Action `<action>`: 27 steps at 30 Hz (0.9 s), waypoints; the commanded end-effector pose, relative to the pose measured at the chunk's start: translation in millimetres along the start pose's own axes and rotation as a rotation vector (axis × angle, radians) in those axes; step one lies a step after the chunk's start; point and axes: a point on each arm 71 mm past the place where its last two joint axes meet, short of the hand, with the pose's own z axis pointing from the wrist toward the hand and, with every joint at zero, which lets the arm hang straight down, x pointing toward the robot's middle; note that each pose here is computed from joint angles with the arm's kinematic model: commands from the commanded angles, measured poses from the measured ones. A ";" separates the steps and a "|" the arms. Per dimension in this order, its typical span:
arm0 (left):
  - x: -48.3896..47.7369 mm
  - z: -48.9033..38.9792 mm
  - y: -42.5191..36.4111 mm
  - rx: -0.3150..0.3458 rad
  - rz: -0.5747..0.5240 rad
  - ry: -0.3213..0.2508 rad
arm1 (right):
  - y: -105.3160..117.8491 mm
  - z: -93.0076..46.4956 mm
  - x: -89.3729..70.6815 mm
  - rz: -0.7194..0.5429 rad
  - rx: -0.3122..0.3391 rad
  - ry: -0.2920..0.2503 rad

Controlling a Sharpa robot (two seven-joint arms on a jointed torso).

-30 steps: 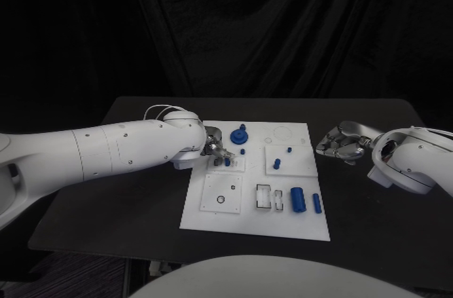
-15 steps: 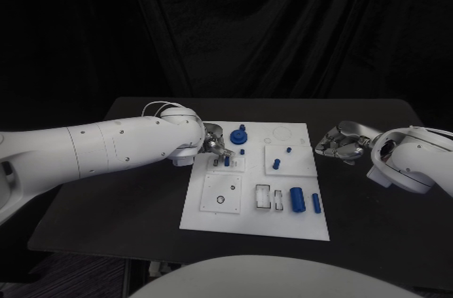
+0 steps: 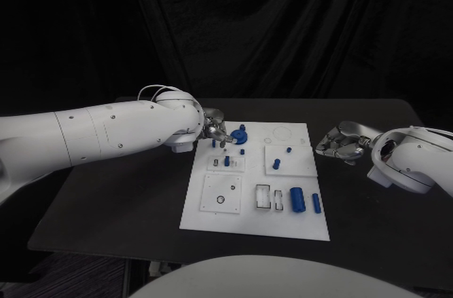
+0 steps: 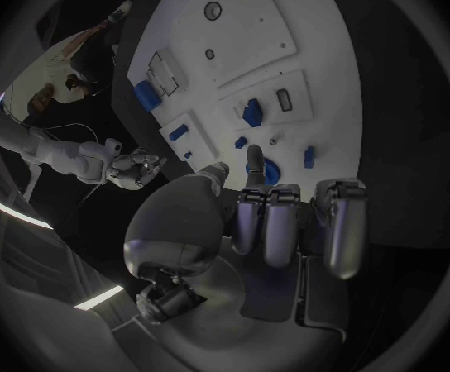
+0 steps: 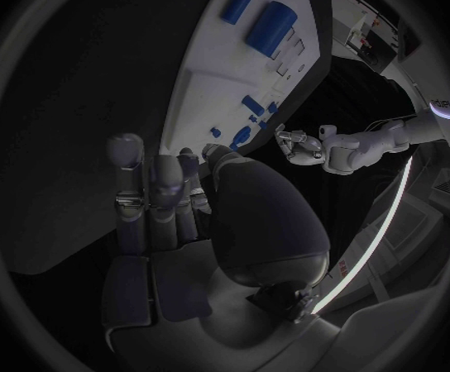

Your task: Assemble the parts on the task board

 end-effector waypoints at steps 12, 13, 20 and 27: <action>1.4 9.6 -2.9 -0.129 0.107 0.239 | -1.5 1.4 2.1 -0.010 0.023 0.021; 1.8 10.6 -3.5 -0.131 0.097 0.255 | -1.6 1.4 2.1 -0.010 0.023 0.021; 3.7 17.6 -12.9 -0.137 0.080 0.329 | -1.0 0.5 2.4 -0.009 0.018 0.021; 2.2 22.4 -13.8 -0.154 0.083 0.339 | 0.4 -0.3 2.5 -0.006 0.010 0.014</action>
